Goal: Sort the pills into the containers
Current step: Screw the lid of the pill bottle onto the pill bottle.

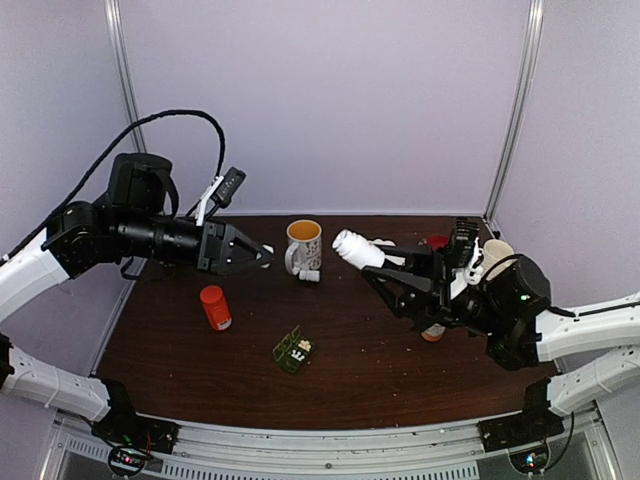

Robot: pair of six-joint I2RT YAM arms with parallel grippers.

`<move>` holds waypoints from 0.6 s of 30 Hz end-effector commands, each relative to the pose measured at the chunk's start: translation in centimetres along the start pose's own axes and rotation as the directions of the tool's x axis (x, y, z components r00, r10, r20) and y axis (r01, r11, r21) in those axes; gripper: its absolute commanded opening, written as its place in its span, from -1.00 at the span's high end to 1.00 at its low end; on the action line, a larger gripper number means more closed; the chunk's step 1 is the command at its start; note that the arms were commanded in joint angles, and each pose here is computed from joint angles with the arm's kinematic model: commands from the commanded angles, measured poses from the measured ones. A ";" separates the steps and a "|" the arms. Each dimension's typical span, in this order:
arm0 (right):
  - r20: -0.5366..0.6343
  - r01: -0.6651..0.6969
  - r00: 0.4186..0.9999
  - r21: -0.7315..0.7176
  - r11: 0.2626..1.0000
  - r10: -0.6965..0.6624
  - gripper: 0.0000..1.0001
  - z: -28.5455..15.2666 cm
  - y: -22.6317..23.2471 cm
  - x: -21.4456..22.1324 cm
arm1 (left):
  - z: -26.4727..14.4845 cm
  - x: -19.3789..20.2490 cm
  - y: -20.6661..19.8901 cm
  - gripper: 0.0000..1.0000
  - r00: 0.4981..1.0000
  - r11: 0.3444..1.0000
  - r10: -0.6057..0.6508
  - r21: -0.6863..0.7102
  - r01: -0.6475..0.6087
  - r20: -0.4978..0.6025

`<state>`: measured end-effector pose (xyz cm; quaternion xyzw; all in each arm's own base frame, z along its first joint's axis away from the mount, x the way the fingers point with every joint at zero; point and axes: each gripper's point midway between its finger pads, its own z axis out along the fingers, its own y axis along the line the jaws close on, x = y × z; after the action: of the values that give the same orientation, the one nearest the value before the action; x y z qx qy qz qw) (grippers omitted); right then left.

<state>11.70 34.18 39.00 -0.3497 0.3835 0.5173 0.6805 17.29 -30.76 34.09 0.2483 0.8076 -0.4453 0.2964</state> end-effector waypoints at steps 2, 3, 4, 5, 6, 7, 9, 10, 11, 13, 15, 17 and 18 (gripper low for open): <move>0.052 -0.002 0.999 -0.065 0.998 0.005 1.00 1.9 1.1 -1.8 | -1.6 -1.9 -6.9 0.42 0.998 0.928 -0.001 0.372 -0.025 0.070; 0.054 -0.003 0.999 -0.071 0.997 0.007 1.00 2.2 1.2 -1.9 | -1.8 -2.1 -7.4 0.42 0.997 0.916 -0.006 0.400 -0.025 0.076; 0.054 -0.005 0.999 -0.076 0.997 0.009 1.00 2.5 1.3 -1.8 | -1.9 -2.1 -7.7 0.42 0.997 0.907 -0.017 0.422 -0.017 0.075; 0.053 -0.006 0.999 -0.081 0.997 0.010 1.00 2.7 1.4 -1.7 | -2.0 -2.1 -8.0 0.42 0.997 0.896 -0.018 0.444 -0.019 0.078; 0.050 -0.007 0.999 -0.087 0.996 0.012 1.00 3.0 1.5 -1.5 | -2.1 -2.2 -8.3 0.42 0.997 0.886 -0.021 0.463 -0.019 0.080; 0.050 -0.008 0.999 -0.094 0.996 0.013 1.00 3.2 1.7 -1.5 | -2.2 -2.1 -8.6 0.42 0.997 0.878 -0.024 0.478 -0.017 0.078; 0.047 -0.010 0.999 -0.102 0.995 0.015 1.00 3.6 1.9 -1.4 | -2.3 -2.2 -8.8 0.42 0.996 0.869 -0.029 0.494 -0.016 0.083; 0.047 -0.010 0.999 -0.106 0.994 0.015 1.00 3.8 2.0 -1.4 | -2.4 -2.3 -8.9 0.42 0.996 0.865 -0.033 0.502 -0.015 0.086; 0.041 -0.011 0.999 -0.109 0.994 0.015 1.00 4.0 2.1 -1.2 | -2.5 -2.3 -9.1 0.42 0.995 0.859 -0.036 0.511 -0.015 0.090; 0.030 -0.009 0.999 -0.115 0.993 0.012 1.00 4.3 2.2 -0.8 | -2.6 -2.5 -9.4 0.42 0.994 0.848 -0.042 0.530 -0.016 0.097; 0.021 -0.007 1.000 -0.118 0.993 0.009 1.00 4.6 2.4 -0.5 | -2.7 -2.5 -9.6 0.42 0.994 0.841 -0.044 0.541 -0.016 0.099; 0.013 -0.007 1.000 -0.117 0.993 0.009 1.00 4.8 2.4 -0.2 | -2.8 -2.4 -9.8 0.42 0.994 0.838 -0.044 0.546 -0.016 0.097; 0.011 -0.008 1.000 -0.117 0.993 0.010 1.00 4.9 2.4 0.0 | -2.8 -2.4 -9.9 0.42 0.994 0.835 -0.041 0.550 -0.019 0.098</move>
<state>10.60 38.53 40.26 -0.3786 0.3631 0.5410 0.6574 12.76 -33.70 40.25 0.2791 0.6713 -0.6434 0.2397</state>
